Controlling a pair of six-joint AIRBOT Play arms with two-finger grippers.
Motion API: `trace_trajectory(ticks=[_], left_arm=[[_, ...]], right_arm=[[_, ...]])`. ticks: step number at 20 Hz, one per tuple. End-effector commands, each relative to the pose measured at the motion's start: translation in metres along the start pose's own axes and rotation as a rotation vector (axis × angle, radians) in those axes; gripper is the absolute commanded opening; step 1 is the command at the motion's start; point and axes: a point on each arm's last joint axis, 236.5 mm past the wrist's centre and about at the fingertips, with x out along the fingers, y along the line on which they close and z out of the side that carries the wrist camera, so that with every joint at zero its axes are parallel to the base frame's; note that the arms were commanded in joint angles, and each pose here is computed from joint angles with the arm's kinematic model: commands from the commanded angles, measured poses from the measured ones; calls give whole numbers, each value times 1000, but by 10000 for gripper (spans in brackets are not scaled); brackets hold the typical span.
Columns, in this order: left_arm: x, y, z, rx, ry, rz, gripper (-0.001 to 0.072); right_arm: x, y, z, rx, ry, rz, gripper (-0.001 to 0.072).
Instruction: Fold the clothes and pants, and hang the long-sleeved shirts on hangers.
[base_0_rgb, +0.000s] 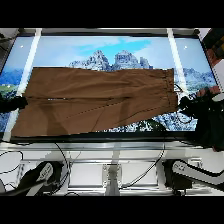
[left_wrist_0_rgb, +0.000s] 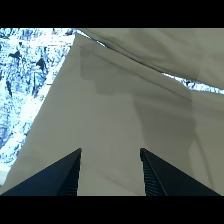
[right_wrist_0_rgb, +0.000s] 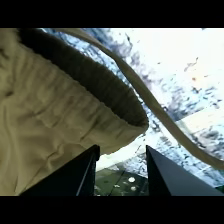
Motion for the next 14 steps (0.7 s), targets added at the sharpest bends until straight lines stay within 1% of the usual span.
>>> trace_trajectory(ticks=[1,3,4,5,6,7,9,10,11,14], left_arm=[[0,1,4,1,-16,3,441],[0,1,4,1,-19,4,440],[0,1,5,1,-21,4,441],[0,1,7,1,-28,5,440],[0,1,9,1,-36,7,441],[0,2,10,1,-42,8,441],[2,2,11,1,-47,8,441],[2,2,11,1,-46,8,441],[4,2,11,1,-44,8,441],[10,1,8,1,-25,5,441]], right_arm=[[-27,6,19,-89,-30,-28,349],[-32,8,22,-103,-30,-28,351],[-31,4,12,-105,10,-40,363],[-28,-1,-1,-102,63,-54,396],[-23,-5,-14,-90,110,-57,471],[-18,-7,-25,-77,145,-56,497],[-3,-9,-34,-38,155,-35,509],[4,-8,-35,-9,140,-21,580],[11,-5,-32,27,113,1,633],[24,13,-13,126,9,102,632]])
